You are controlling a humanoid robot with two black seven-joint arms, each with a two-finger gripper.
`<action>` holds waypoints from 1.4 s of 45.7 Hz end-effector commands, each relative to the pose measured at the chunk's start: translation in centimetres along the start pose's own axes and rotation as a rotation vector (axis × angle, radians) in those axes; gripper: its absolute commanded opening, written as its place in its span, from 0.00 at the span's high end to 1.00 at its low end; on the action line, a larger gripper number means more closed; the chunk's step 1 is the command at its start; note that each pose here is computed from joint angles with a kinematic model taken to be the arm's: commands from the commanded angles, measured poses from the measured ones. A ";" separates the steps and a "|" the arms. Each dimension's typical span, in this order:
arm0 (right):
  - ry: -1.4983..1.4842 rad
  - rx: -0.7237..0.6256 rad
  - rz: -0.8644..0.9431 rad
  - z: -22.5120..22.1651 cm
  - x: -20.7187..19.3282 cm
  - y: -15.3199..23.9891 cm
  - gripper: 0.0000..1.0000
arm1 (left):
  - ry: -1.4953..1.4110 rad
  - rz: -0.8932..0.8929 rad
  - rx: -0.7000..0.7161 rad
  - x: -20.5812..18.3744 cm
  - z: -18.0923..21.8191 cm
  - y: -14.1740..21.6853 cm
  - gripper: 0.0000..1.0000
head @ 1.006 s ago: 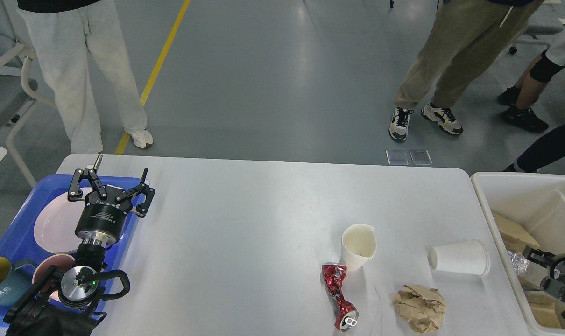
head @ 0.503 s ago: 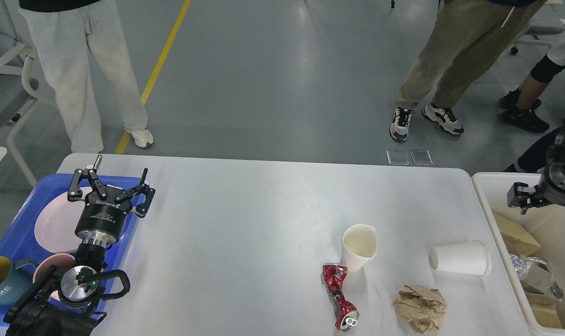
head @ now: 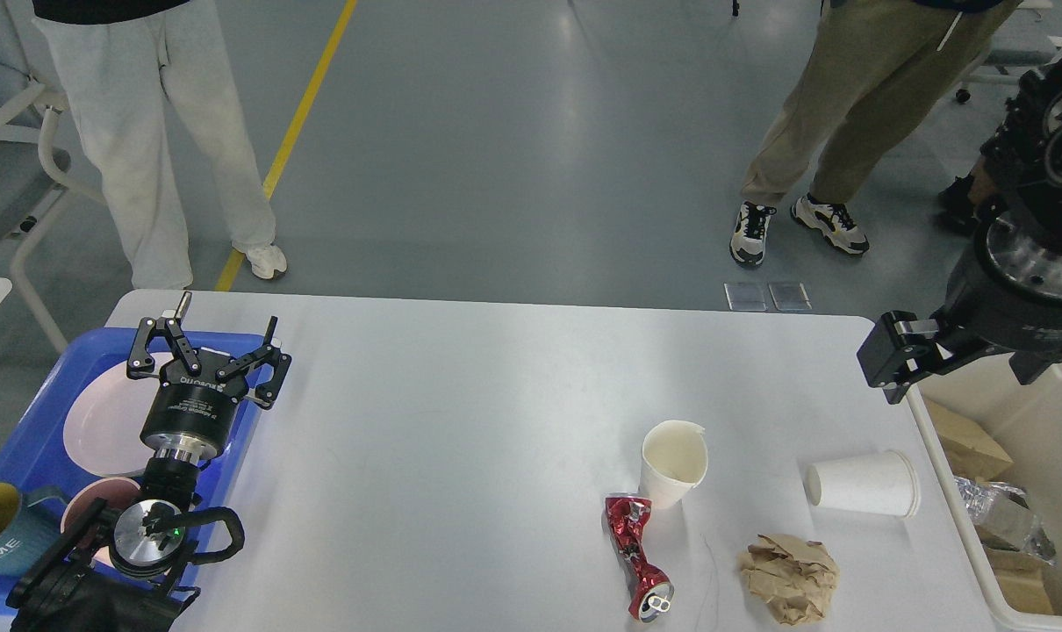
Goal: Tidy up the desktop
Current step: 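Raise the right gripper and move it toward the upright white paper cup, then grasp the upright white paper cup with the right gripper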
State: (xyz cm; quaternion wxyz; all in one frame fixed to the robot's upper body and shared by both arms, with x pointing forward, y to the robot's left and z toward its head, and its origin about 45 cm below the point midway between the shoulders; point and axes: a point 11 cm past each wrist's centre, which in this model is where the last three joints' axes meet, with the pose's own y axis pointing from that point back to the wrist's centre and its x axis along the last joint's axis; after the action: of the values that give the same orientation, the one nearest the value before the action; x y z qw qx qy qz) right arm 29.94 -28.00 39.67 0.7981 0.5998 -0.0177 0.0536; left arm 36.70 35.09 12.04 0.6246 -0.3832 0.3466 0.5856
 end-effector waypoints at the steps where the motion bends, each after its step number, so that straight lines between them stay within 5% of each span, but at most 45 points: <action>1: -0.011 0.042 0.003 -0.2 -0.2 0.0 0.00 | 0.000 0.000 0.000 0.0 0.0 0.0 0.04; 8: -0.017 0.058 -0.017 -0.2 -0.4 -0.6 0.00 | 0.000 0.000 0.000 0.0 0.0 0.0 0.04; 20: -0.004 0.108 -0.142 -2.3 -1.1 -7.1 0.00 | -0.001 0.000 0.001 0.0 0.0 0.0 0.03; 39: -0.159 0.329 0.032 -11.7 3.2 -16.7 0.00 | -0.001 0.000 0.001 0.0 0.0 0.0 0.04; 59: -0.249 0.285 0.102 -14.3 1.9 -25.4 0.00 | -0.001 0.000 0.001 0.0 0.0 0.0 0.04; 63: -0.265 0.285 0.114 -14.4 1.8 -25.8 0.21 | -0.001 0.000 0.001 0.0 0.0 0.0 0.04; 64: -0.260 0.286 0.103 -14.5 1.5 -25.8 0.48 | -0.001 0.000 0.001 0.0 0.0 0.0 0.04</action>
State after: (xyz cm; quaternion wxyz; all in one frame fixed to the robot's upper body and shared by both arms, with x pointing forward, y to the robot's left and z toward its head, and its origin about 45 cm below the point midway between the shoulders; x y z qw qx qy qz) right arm 34.03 -21.18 11.50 0.6933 0.7063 -0.1415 0.0213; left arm 36.70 35.06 12.03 0.6250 -0.3827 0.3467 0.5854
